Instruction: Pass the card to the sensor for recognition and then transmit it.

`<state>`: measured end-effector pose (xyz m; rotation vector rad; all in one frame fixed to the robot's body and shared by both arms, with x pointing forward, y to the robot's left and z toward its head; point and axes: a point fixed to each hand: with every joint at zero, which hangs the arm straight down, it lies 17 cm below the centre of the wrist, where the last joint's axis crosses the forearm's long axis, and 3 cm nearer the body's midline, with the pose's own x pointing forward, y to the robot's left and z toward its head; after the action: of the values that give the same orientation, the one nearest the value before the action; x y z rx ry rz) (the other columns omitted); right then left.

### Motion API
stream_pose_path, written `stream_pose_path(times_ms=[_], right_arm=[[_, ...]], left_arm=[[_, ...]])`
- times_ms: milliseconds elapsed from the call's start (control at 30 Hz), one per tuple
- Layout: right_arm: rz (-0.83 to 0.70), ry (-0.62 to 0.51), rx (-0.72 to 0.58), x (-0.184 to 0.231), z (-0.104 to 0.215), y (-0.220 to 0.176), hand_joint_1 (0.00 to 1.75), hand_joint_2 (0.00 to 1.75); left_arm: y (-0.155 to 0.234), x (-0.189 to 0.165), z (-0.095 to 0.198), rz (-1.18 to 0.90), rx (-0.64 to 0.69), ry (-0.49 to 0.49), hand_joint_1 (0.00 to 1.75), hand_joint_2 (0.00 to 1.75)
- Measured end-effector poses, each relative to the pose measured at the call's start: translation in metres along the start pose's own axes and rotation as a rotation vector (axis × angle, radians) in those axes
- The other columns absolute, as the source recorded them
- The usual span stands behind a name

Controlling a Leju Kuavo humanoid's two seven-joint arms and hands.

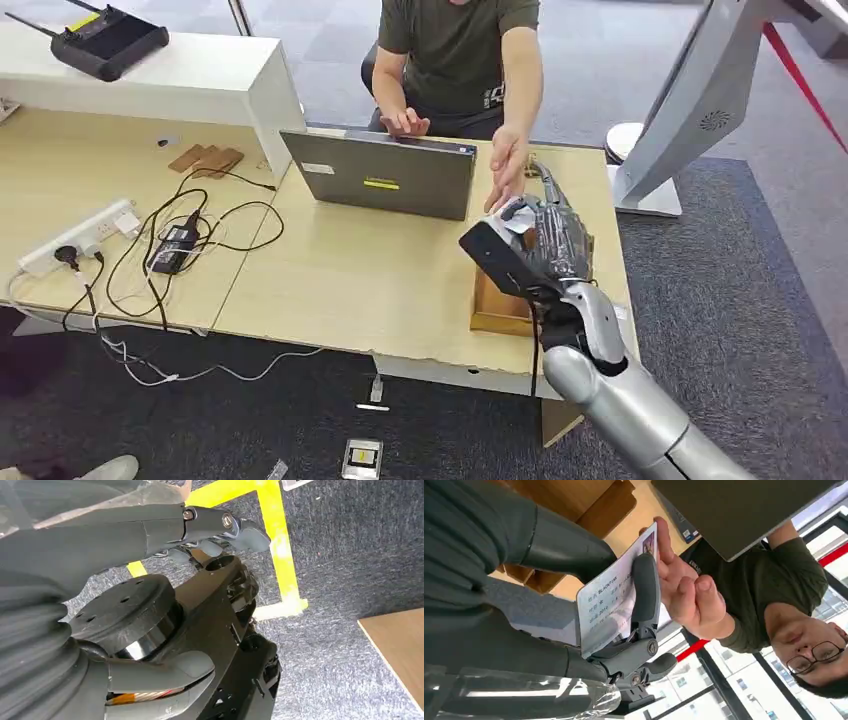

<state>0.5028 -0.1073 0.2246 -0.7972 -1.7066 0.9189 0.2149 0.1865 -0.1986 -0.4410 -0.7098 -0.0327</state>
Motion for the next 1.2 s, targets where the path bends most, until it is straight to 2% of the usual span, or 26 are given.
stream_pose_path(times_ms=[133, 167, 200, 233, 267, 533, 700, 800, 967, 1200], right_arm=[[0.008, 0.008, 0.000, -0.002, 0.000, 0.002, 1.75, 1.75], [0.009, 0.010, 0.001, -0.003, 0.000, 0.002, 0.66, 1.75], [0.011, 0.014, 0.003, -0.004, 0.000, 0.003, 0.26, 1.75], [0.011, 0.016, 0.004, -0.005, 0.000, 0.004, 0.26, 1.75], [0.011, 0.018, 0.008, -0.005, 0.000, 0.004, 0.00, 1.75], [0.016, 0.037, 0.025, -0.010, 0.000, 0.010, 0.00, 1.75], [-0.059, 0.017, -0.026, -0.006, 0.003, 0.002, 0.00, 1.75], [-0.036, -0.015, -0.067, 0.001, 0.010, -0.004, 0.00, 1.75], [0.124, -0.072, -0.107, 0.008, 0.037, -0.008, 0.00, 1.75], [0.184, -0.088, -0.099, -0.002, 0.093, 0.010, 0.00, 1.75]], left_arm=[[0.000, 0.000, 0.000, 0.000, 0.000, 0.000, 0.00, 1.75], [0.000, 0.000, 0.000, 0.000, 0.000, 0.000, 0.00, 1.75], [0.000, 0.000, 0.000, 0.001, 0.001, 0.000, 0.00, 1.75], [0.000, 0.000, 0.000, 0.002, 0.001, 0.000, 0.00, 1.75], [0.000, 0.000, 0.000, 0.001, 0.001, 0.000, 0.00, 1.75], [0.000, 0.001, 0.000, 0.004, 0.003, -0.007, 0.00, 1.75], [0.001, -0.002, 0.002, 0.015, 0.010, -0.013, 0.00, 1.75], [0.002, -0.004, 0.003, 0.019, 0.014, -0.018, 0.00, 1.75], [0.009, -0.010, 0.009, 0.034, 0.032, -0.020, 0.00, 1.75], [0.025, -0.020, 0.019, 0.033, 0.075, -0.032, 0.00, 1.75]])
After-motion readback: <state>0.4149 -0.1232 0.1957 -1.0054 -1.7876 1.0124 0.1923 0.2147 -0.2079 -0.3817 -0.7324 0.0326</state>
